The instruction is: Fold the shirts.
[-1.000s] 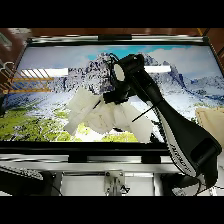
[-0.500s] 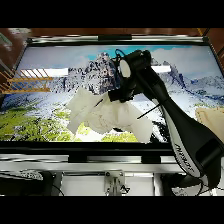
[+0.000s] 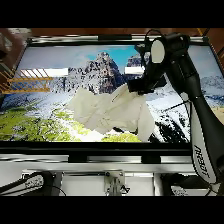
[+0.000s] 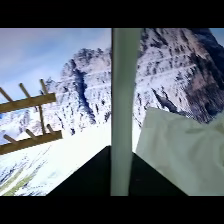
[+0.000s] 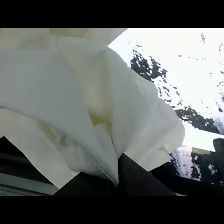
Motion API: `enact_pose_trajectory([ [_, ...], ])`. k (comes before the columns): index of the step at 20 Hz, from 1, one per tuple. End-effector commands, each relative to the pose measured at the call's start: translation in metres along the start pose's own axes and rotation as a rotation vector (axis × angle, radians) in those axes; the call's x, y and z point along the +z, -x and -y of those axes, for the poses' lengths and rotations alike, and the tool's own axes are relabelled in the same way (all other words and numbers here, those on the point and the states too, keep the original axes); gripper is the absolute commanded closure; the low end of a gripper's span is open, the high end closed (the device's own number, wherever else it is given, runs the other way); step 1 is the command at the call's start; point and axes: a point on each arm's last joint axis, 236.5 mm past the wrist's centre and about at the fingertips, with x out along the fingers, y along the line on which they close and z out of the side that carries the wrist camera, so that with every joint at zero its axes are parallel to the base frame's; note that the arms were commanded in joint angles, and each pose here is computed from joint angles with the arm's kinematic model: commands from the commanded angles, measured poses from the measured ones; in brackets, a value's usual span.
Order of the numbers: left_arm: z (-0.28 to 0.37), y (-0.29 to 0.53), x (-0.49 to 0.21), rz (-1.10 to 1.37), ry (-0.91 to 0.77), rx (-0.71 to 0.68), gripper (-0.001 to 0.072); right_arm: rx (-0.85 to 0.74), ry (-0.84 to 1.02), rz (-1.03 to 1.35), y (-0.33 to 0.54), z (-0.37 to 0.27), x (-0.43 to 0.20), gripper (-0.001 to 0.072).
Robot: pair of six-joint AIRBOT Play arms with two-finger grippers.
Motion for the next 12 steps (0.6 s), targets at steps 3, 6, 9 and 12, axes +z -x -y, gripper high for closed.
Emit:
enact_pose_trajectory([
  [3,0.124,0.014,-0.117,-0.237,-0.213,-0.13,0.0665,-0.011,-0.016,0.005,0.004,0.022,0.001,0.0636],
  [6,0.164,0.016,-0.219,-0.357,-0.318,-0.209,0.0665,-0.041,-0.04,0.006,0.005,0.036,0.002,0.0637],
  [9,0.193,0.021,-0.269,-0.347,-0.38,-0.284,0.0665,-0.059,-0.046,0.009,0.005,0.042,0.003,0.0637],
  [12,0.215,0.028,-0.295,-0.379,-0.45,-0.362,0.0665,-0.058,-0.032,0.01,0.005,0.041,0.003,0.0636],
])
